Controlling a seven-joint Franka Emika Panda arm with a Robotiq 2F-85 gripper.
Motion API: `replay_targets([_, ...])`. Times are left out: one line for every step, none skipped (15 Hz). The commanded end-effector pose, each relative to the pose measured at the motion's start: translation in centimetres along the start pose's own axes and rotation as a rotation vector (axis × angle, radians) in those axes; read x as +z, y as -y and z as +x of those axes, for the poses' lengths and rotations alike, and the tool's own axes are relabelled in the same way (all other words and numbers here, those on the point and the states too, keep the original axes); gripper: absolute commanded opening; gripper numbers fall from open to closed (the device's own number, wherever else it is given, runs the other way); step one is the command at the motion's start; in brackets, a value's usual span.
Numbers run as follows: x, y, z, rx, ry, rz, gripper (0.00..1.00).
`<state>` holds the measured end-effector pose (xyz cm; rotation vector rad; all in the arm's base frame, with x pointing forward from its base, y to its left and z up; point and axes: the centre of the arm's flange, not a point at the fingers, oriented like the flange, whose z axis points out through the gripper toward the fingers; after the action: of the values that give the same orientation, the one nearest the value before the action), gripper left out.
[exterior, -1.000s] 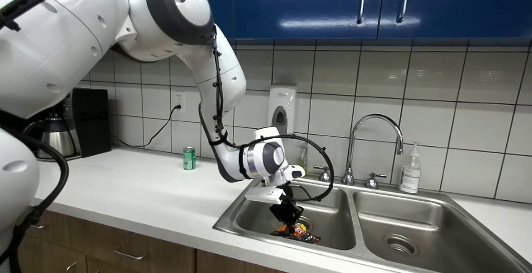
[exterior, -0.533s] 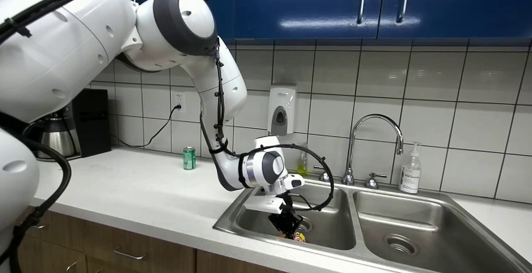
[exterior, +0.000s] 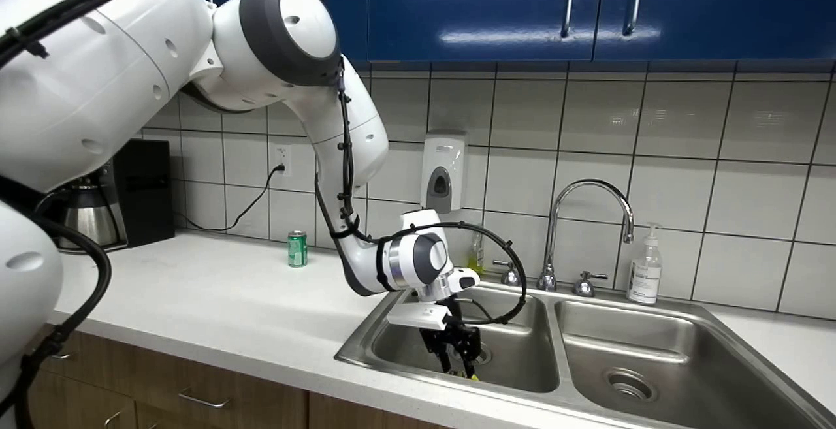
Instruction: Put the black packet inside the sink.
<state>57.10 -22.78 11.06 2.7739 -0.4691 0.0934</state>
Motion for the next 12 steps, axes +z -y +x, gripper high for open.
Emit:
replay_targets([-3.7, -0.7, 0.0, -0.038, -0.037, 0.005, 0.92])
replay_targets([-4.5, -0.8, 0.1, -0.047, -0.049, -0.001, 0.99])
replay_targets([-5.5, -0.9, 0.2, -0.055, -0.057, 0.003, 1.00])
replay_targets([-6.4, -1.0, 0.2, -0.063, -0.064, 0.004, 1.00])
replay_targets([-7.5, -1.2, 0.0, -0.075, -0.064, 0.010, 1.00])
replay_targets([-8.4, -1.3, -0.2, -0.088, -0.072, 0.019, 1.00])
replay_targets([-9.4, -1.5, -0.6, -0.105, -0.061, 0.025, 1.00])
replay_targets([-10.3, -1.7, -1.1, -0.130, -0.049, 0.035, 1.00])
replay_targets([-11.0, -1.9, -1.6, -0.152, -0.041, 0.035, 1.00])
replay_targets([-11.9, -2.2, -2.2, -0.184, -0.028, 0.042, 1.00])
replay_targets([-12.8, -2.5, -2.8, -0.216, -0.016, 0.052, 1.00])
replay_targets([-13.7, -2.7, -3.5, -0.247, -0.007, 0.049, 1.00])
